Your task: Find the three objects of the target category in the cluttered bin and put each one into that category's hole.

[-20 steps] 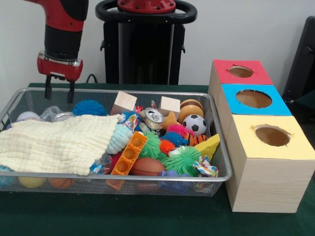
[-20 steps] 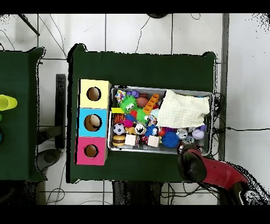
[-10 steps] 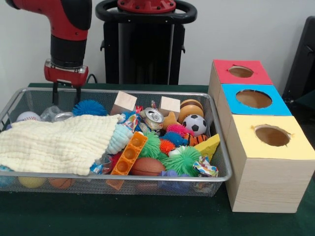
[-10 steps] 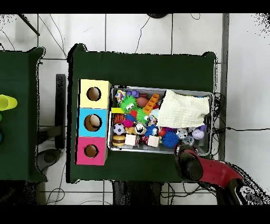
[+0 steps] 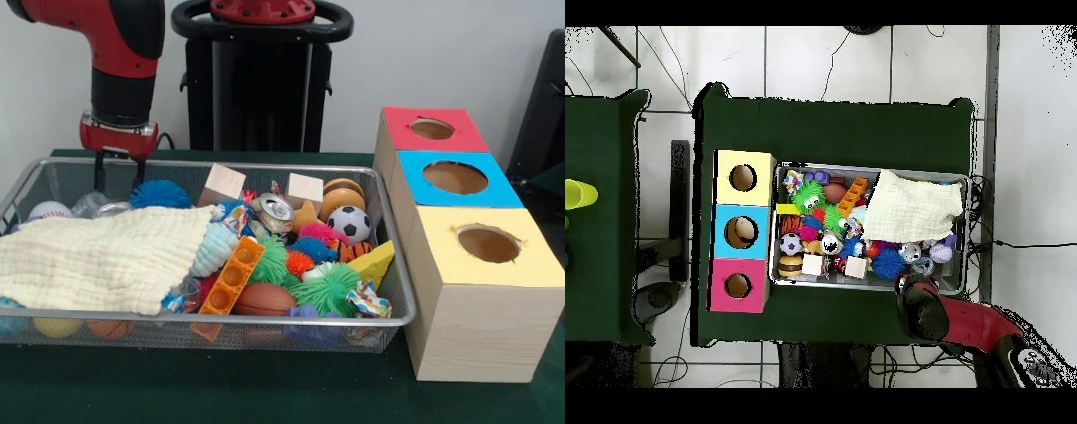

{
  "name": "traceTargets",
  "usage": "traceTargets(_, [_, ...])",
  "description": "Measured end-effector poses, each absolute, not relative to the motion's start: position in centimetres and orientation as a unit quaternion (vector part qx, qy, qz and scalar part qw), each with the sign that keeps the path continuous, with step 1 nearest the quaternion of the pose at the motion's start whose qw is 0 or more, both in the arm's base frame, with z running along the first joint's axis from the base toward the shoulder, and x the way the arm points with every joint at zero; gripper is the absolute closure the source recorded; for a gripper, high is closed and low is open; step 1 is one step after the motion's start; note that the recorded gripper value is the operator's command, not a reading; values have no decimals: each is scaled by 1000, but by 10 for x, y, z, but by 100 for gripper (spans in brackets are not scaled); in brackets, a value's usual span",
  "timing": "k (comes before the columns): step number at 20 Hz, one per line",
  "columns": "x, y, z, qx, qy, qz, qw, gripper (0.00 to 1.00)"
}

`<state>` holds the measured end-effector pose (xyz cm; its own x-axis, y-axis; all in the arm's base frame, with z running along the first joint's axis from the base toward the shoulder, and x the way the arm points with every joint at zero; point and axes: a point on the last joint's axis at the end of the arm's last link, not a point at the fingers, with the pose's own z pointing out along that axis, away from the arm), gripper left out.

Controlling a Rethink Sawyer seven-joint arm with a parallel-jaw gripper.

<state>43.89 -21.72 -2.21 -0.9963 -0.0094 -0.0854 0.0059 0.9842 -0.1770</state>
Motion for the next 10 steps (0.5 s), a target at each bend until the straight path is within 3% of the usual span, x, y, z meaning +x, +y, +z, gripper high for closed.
traceTargets(10, [443,-212,-22,-15,995,-92,45,0])
